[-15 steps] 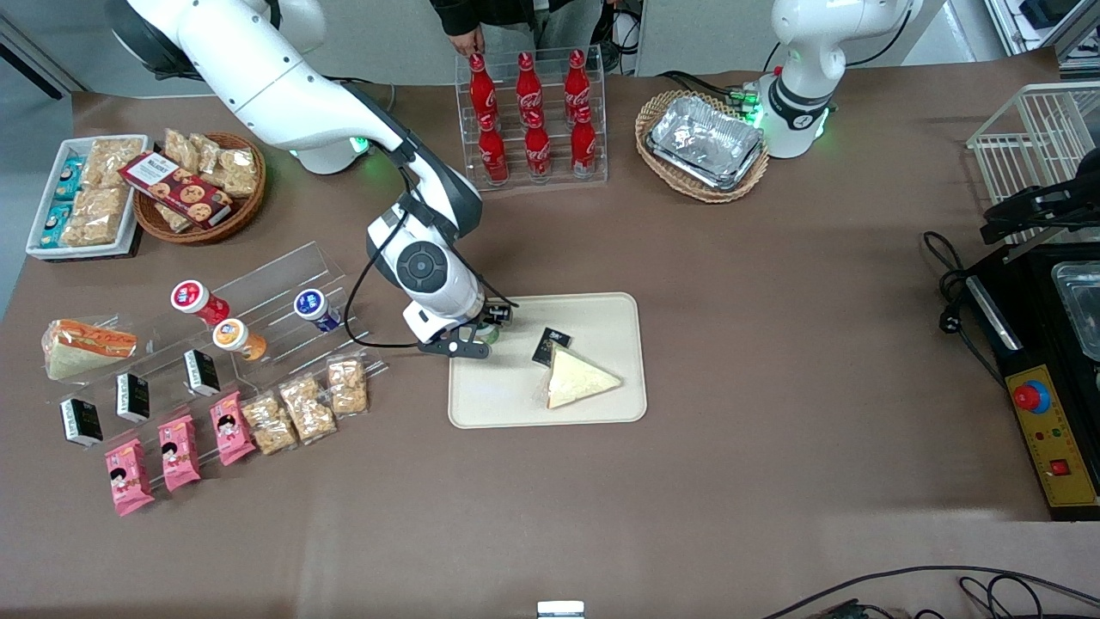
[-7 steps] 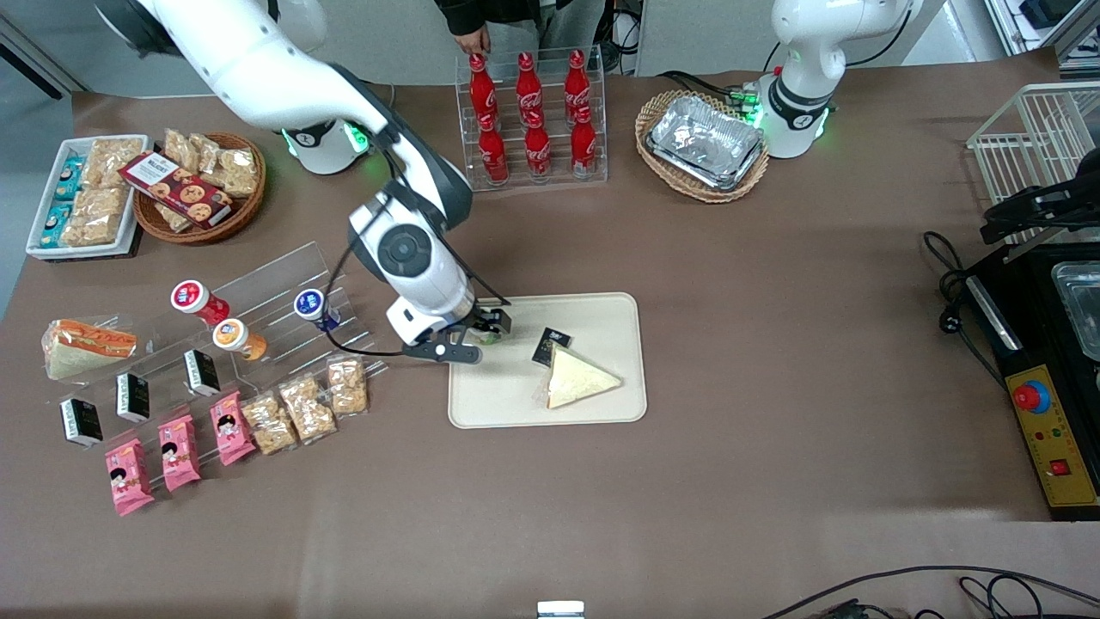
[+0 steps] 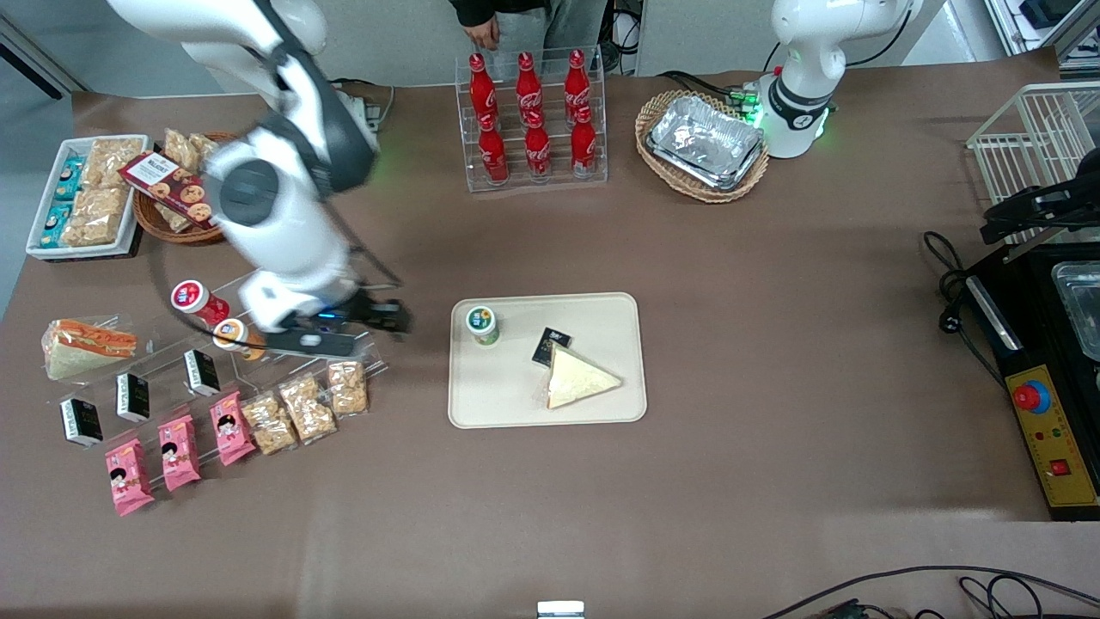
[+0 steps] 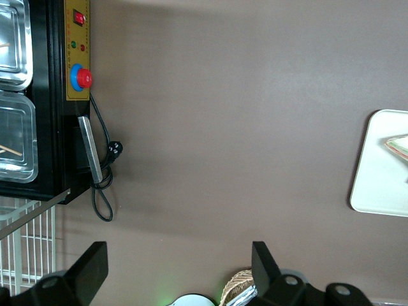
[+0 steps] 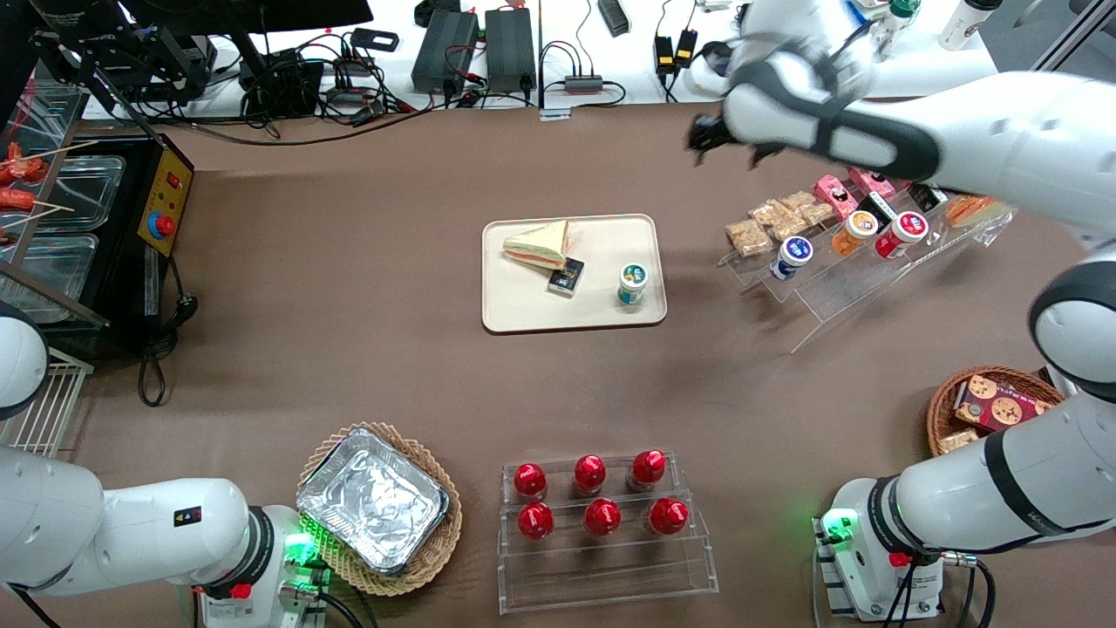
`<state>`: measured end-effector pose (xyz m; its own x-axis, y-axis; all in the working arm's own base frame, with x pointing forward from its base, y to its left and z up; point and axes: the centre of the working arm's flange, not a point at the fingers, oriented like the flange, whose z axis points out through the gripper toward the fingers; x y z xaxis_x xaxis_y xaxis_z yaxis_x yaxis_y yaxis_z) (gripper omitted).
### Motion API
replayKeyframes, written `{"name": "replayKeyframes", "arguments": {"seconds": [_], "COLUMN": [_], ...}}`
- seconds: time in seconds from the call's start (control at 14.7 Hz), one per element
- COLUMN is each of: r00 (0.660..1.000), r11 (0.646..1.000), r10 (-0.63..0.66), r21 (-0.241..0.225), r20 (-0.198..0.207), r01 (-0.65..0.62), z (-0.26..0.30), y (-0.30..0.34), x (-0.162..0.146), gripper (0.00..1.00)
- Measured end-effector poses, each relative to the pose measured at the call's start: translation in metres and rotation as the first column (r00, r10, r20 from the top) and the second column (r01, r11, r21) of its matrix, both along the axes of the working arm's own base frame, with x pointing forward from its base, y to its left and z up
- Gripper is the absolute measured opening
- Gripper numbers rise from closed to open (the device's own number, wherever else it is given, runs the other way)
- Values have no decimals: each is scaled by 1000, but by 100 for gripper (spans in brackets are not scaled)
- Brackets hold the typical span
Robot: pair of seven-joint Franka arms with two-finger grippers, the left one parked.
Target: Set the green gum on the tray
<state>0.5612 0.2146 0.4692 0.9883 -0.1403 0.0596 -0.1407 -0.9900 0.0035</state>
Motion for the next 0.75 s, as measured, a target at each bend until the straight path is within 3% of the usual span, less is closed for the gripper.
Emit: {"name": "replayKeyframes", "arguments": {"seconds": [0.2,0.48,0.75], "r00": [998,995,994], "r11": [999,996,995], "r10": [31,75,94], "r21": [-31,-34,-37], "r20": [-55,-61,-53], "r01": [-32,-78,-96], "z": [74,127,143], "y": [-83,-195,-253], "x": [-2,2,-2], "gripper": [100,100,100]}}
